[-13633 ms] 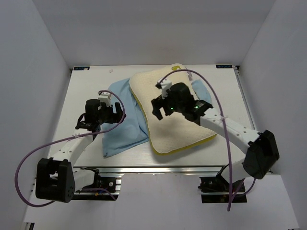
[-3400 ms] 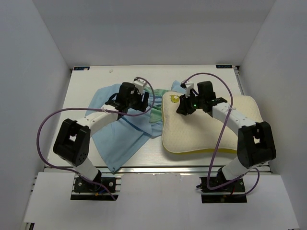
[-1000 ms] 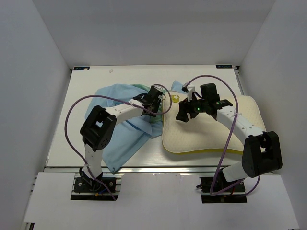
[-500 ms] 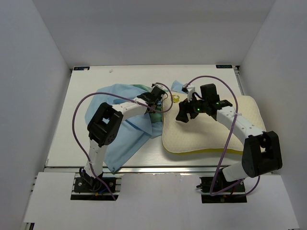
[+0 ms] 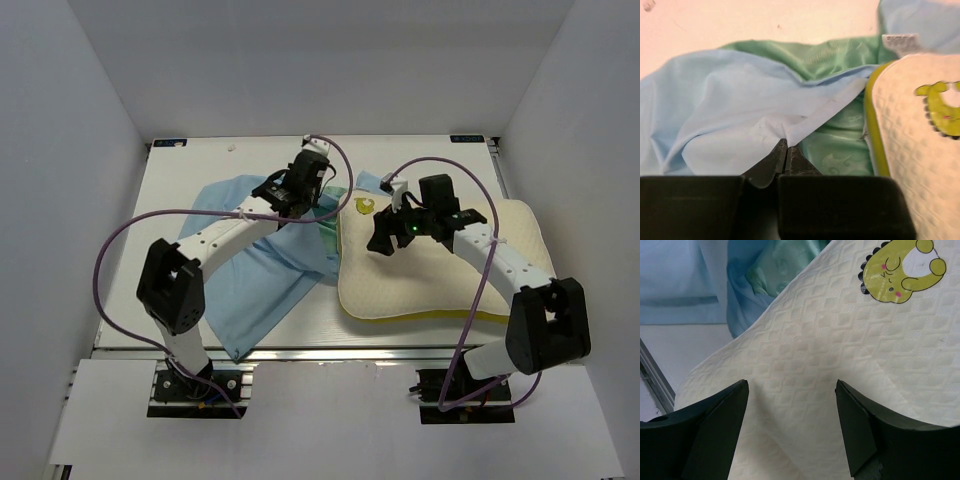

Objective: Put the pillow into the pillowcase

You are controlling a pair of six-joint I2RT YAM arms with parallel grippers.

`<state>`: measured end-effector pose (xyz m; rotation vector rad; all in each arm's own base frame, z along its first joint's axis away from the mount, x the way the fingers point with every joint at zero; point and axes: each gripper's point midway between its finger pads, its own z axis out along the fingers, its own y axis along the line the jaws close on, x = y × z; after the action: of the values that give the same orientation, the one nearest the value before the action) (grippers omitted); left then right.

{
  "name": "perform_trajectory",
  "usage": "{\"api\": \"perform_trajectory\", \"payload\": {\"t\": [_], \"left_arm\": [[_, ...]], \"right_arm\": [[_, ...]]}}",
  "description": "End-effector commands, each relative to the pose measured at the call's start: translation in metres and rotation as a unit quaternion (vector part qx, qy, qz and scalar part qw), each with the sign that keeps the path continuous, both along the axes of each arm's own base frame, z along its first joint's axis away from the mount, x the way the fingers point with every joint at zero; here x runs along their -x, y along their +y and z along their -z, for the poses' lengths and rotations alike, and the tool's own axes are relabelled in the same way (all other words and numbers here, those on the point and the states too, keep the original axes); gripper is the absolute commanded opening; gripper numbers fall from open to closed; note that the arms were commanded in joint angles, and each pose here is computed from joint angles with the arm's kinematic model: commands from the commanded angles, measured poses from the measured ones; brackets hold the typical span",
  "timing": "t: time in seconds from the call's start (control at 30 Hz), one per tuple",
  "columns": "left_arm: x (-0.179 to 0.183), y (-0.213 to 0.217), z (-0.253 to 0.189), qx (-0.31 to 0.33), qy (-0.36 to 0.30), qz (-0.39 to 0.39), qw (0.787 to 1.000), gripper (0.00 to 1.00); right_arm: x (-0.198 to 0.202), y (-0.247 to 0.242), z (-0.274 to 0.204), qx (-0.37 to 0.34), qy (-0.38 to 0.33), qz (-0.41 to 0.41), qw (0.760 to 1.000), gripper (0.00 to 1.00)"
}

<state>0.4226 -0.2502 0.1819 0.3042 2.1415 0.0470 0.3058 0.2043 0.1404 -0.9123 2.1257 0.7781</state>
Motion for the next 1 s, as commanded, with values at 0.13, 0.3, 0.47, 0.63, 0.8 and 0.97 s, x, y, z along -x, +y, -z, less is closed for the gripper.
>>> {"api": "perform_trajectory", "payload": {"t": [0.13,0.3,0.47,0.63,0.8,0.97], "left_arm": [[0.008,-0.004,-0.051,0.051,-0.031,0.015,0.998,0.04],[0.012,-0.009,-0.050,0.067,-0.022,0.025,0.997,0.04],[0.014,-0.015,-0.062,0.085,-0.026,0.036,0.995,0.04],[0.018,-0.014,-0.071,0.093,-0.029,0.039,0.994,0.04],[0.025,-0.008,-0.076,0.096,-0.032,0.038,0.994,0.04],[0.030,-0.005,-0.082,0.103,-0.037,0.039,0.993,0.04]], "right_arm": [[0.008,0.007,-0.049,-0.032,-0.056,-0.036,0.997,0.83],[0.003,0.012,-0.069,-0.055,-0.068,-0.024,0.996,0.89],[-0.018,0.015,-0.050,-0.002,-0.036,0.066,0.997,0.89],[-0.028,0.018,-0.011,0.040,-0.013,0.145,0.989,0.90],[-0.027,0.009,0.015,0.098,0.016,0.184,0.978,0.90],[-0.021,-0.007,0.046,0.157,0.046,0.207,0.965,0.89]]}}
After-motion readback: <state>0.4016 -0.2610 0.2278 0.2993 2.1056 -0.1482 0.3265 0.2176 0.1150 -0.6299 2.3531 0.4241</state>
